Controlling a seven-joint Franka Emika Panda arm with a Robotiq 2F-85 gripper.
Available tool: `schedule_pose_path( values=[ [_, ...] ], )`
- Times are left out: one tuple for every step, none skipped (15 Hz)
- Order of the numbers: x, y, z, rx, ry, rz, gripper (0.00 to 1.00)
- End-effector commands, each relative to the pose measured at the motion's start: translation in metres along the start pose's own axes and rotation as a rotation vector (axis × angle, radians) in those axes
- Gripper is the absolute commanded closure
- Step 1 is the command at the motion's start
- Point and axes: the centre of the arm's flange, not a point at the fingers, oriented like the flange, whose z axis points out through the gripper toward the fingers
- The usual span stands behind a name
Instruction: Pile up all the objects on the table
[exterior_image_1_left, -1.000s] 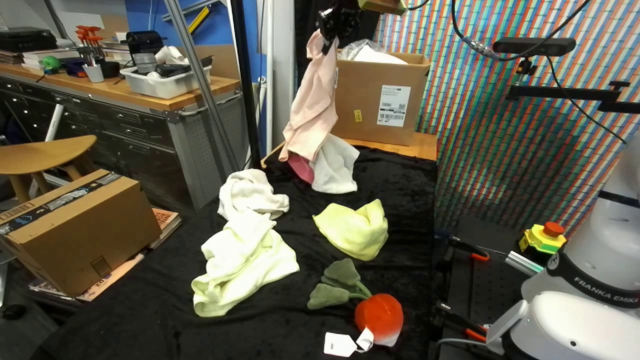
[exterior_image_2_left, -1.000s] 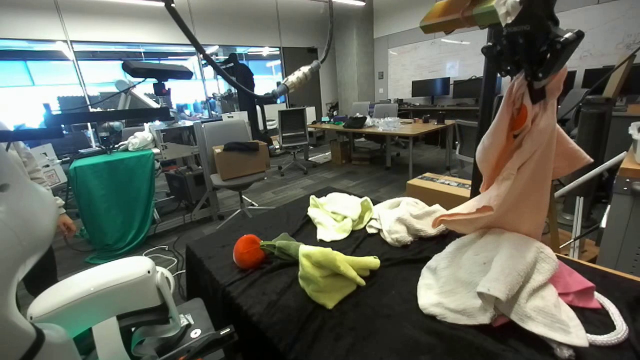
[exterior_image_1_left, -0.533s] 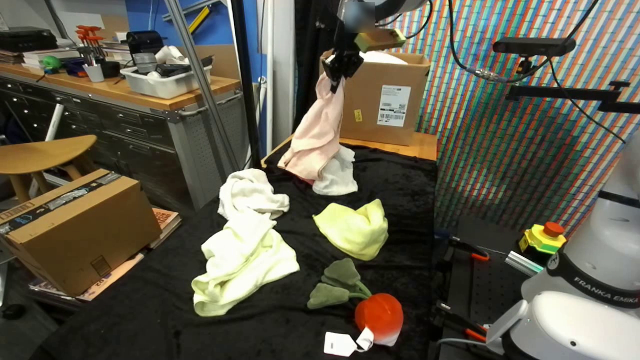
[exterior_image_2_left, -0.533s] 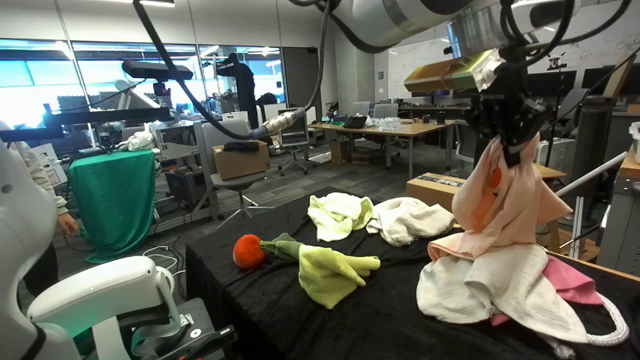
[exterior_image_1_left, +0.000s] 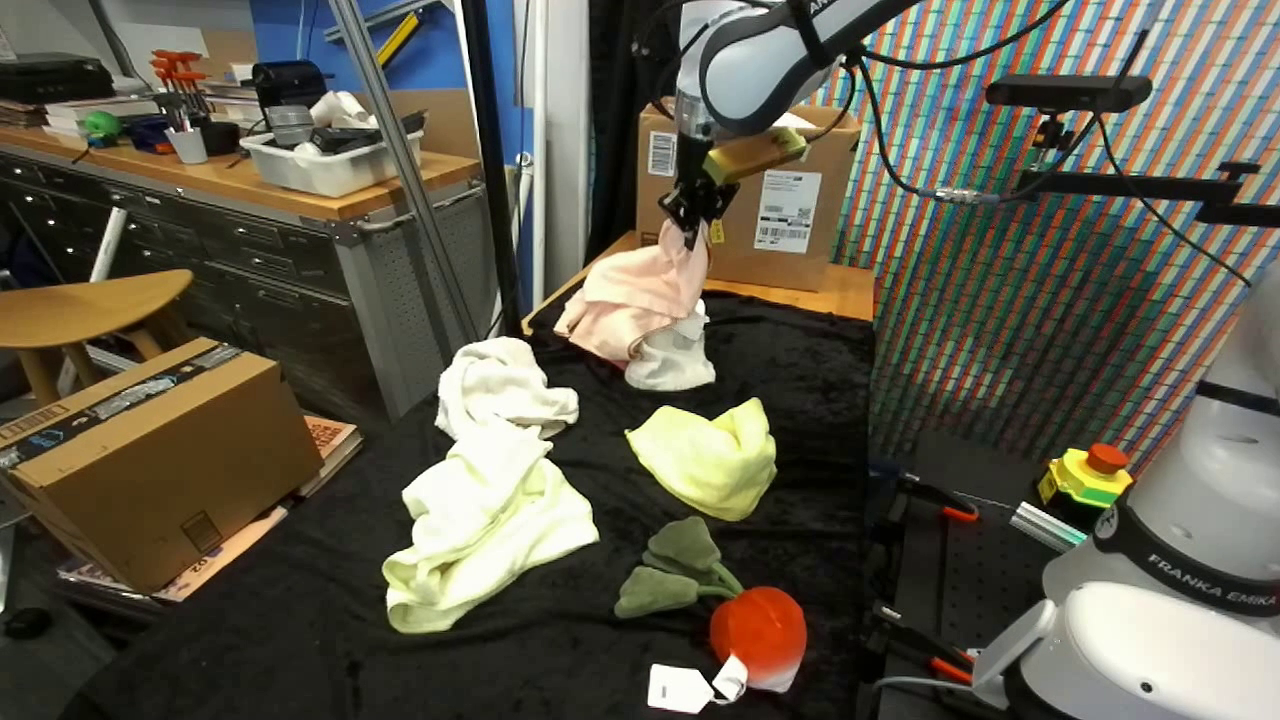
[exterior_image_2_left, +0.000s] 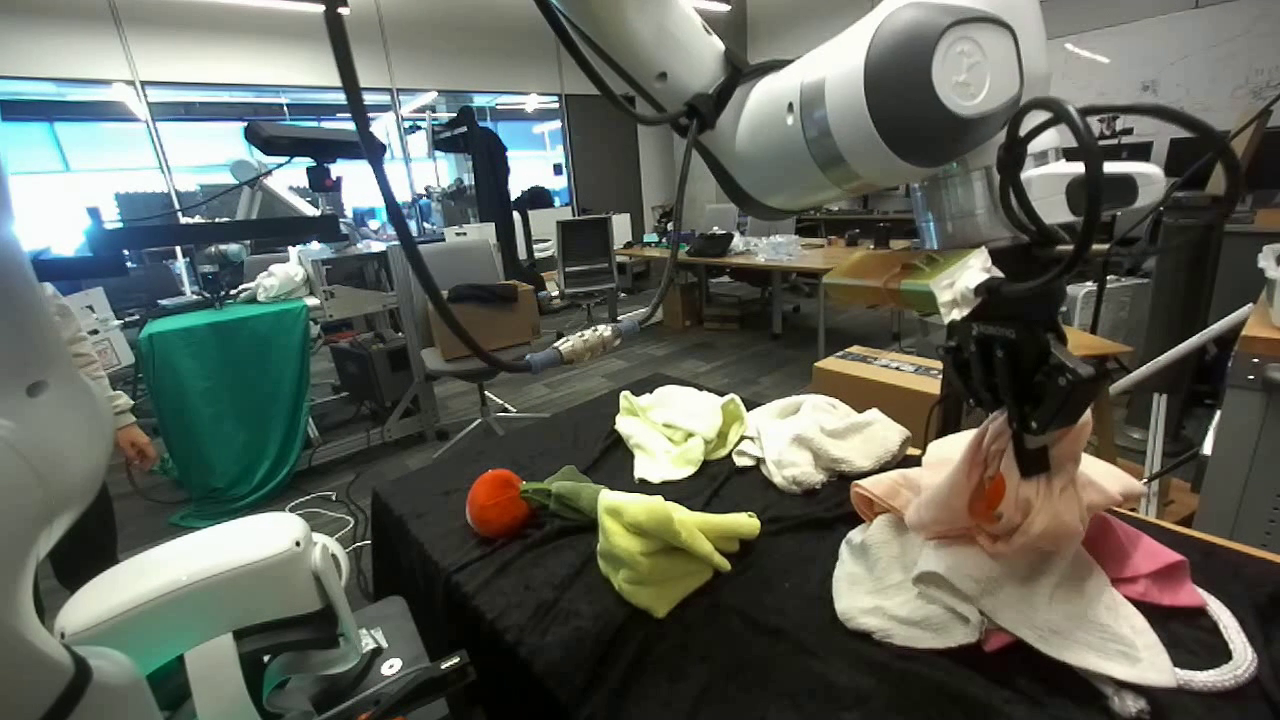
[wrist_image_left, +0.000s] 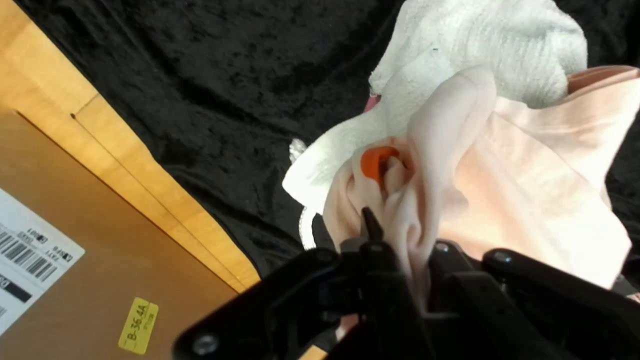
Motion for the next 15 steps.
schedule_pose_path(
  values=[
    [-0.002,-0.005,0.027,-0.031,-0.046,0.027,0.95],
    [-0.004,-0.006,0.034,-0.037,-0.059,0.027,0.95],
    [-0.006,-0.008,0.041,-0.04,-0.072,0.025,0.95],
    [-0.008,-0.009,0.041,-0.04,-0.074,0.028,0.64],
    [-0.01,-0.01,0.043,-0.039,-0.078,0.031,0.64],
    [-0.012,-0.01,0.037,-0.04,-0.072,0.029,0.58],
    [-0.014,-0.011,0.034,-0.04,-0.07,0.028,0.5],
    [-0.017,-0.011,0.023,-0.041,-0.062,0.021,0.42],
    [-0.019,-0.012,0.016,-0.043,-0.057,0.014,0.35],
    [-0.023,-0.014,0.002,-0.042,-0.049,0.001,0.27],
    [-0.025,-0.015,-0.009,-0.036,-0.041,-0.007,0.2],
    [-0.029,-0.017,-0.023,-0.033,-0.034,-0.022,0.13],
    [-0.034,-0.02,-0.037,-0.031,-0.023,-0.036,0.05],
    [-0.039,-0.025,-0.05,-0.025,-0.015,-0.057,0.01],
    [-0.044,-0.029,-0.061,-0.021,-0.012,-0.078,0.0]
  ],
)
